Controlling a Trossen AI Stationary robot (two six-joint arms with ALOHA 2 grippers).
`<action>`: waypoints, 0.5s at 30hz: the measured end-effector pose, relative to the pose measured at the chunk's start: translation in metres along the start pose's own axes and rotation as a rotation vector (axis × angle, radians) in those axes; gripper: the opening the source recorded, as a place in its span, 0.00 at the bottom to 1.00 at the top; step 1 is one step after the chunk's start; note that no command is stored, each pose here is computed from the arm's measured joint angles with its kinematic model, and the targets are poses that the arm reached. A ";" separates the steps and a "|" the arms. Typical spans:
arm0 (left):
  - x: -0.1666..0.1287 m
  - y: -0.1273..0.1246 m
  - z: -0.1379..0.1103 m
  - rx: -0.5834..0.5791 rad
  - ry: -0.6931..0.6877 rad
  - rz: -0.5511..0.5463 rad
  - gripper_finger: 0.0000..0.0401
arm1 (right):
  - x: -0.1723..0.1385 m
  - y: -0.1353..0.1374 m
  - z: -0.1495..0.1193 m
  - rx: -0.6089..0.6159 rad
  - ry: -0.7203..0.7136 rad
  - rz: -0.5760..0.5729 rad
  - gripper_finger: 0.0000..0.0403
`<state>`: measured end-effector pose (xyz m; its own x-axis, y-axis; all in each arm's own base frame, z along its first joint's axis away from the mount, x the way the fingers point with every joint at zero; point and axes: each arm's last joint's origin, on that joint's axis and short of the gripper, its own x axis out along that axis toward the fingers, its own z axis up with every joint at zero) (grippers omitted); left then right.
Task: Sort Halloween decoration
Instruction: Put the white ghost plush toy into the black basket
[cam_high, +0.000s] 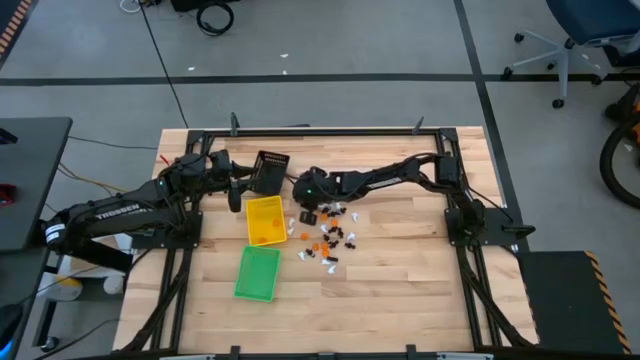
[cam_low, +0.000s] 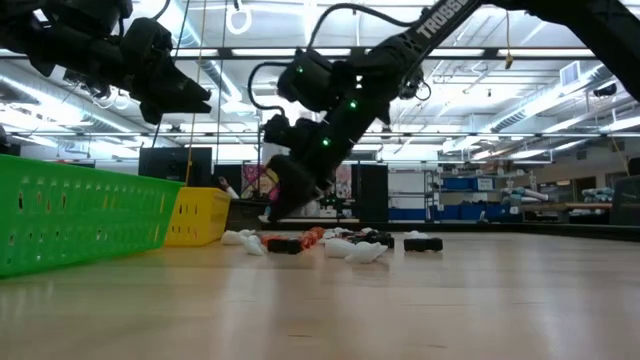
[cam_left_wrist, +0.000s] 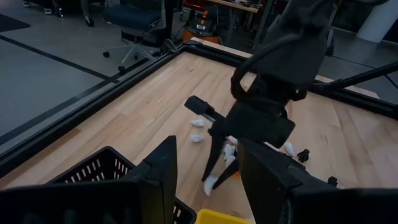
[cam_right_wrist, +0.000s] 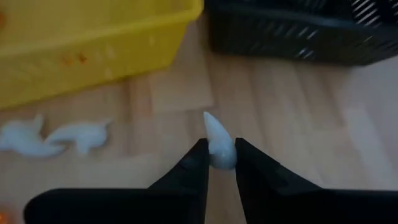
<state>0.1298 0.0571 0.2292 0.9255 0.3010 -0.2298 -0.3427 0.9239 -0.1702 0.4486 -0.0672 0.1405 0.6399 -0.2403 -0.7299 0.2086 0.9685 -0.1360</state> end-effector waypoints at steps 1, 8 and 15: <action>0.000 0.000 0.000 0.000 0.000 0.000 0.35 | -0.001 -0.001 0.003 -0.002 -0.005 -0.012 0.18; 0.000 0.000 0.000 0.000 -0.002 0.000 0.35 | -0.011 -0.005 0.031 0.009 -0.076 -0.093 0.18; 0.000 0.000 0.001 -0.008 -0.010 -0.001 0.35 | -0.007 -0.005 0.050 0.042 -0.297 -0.026 0.18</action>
<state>0.1300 0.0572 0.2302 0.9275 0.3019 -0.2202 -0.3426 0.9224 -0.1782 0.4797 -0.0735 0.1796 0.8212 -0.2796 -0.4975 0.2544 0.9597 -0.1195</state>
